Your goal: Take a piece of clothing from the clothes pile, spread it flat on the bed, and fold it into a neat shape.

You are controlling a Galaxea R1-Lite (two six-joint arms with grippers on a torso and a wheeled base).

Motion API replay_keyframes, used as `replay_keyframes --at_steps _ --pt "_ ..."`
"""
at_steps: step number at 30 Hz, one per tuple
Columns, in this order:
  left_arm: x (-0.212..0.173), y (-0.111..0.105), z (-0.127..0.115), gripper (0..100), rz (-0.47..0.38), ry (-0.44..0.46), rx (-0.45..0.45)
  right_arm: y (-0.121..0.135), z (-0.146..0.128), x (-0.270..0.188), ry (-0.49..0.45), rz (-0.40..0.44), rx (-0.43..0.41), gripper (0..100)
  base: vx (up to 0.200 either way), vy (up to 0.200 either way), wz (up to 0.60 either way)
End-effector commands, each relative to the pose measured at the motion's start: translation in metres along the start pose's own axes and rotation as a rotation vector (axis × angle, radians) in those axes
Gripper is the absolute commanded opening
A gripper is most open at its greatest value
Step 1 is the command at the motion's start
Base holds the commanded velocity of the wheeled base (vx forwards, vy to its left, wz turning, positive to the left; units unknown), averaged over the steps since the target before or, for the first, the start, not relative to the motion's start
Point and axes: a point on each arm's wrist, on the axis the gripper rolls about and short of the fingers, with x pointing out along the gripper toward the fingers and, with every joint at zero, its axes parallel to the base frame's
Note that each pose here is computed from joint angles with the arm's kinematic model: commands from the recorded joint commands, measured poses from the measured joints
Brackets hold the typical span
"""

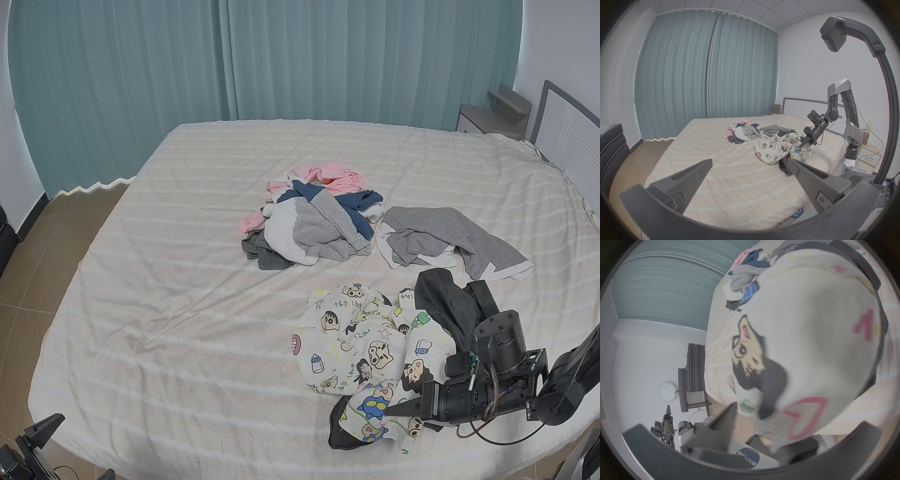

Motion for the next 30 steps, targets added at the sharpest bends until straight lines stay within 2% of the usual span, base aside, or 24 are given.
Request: replay_keyframes --at_steps 1,6,9,13,15,17,21,22,23,27,29,30 --pt "0.002 0.001 0.006 100 -0.006 0.018 -0.005 0.014 -0.003 -0.031 -0.073 0.085 -0.044 0 0.0 0.0 0.0" --pt "0.005 0.003 0.012 100 -0.016 0.045 -0.018 0.027 -0.007 -0.056 -0.141 0.163 -0.087 0 0.0 0.0 0.0" --pt "0.008 0.004 0.022 100 -0.037 0.057 -0.017 0.041 -0.012 -0.078 -0.193 0.245 -0.139 0 0.0 0.0 0.0" --pt "0.02 0.009 0.033 100 -0.102 0.133 0.017 0.062 -0.011 -0.098 -0.244 0.343 -0.197 0 0.0 0.0 0.0" --pt "0.032 0.015 0.039 100 -0.123 0.207 0.043 0.075 -0.008 -0.107 -0.272 0.397 -0.228 0 0.0 0.0 0.0" --pt "0.039 0.018 0.043 100 -0.141 0.241 0.054 0.083 -0.005 -0.111 -0.287 0.42 -0.241 0 0.0 0.0 0.0" --pt "0.067 0.021 0.052 100 -0.32 0.341 0.061 0.107 0.01 -0.123 -0.333 0.473 -0.28 0 0.0 0.0 0.0" --pt "0.067 0.021 0.052 100 -0.32 0.341 0.061 0.107 0.01 -0.123 -0.333 0.473 -0.28 0 0.0 0.0 0.0" --pt "0.087 0.018 0.053 100 -0.419 0.405 0.066 0.119 0.014 -0.127 -0.331 0.495 -0.301 0 0.0 0.0 0.0" --pt "0.128 0.007 0.051 100 -0.537 0.49 0.074 0.137 0.016 -0.13 -0.324 0.537 -0.347 0 0.0 0.0 0.0" --pt "0.148 -0.003 0.047 100 -0.593 0.505 0.069 0.145 0.017 -0.13 -0.324 0.557 -0.377 0 0.0 0.0 0.0" --pt "0.148 -0.003 0.047 100 -0.593 0.505 0.069 0.145 0.017 -0.13 -0.324 0.557 -0.377 0 0.0 0.0 0.0"
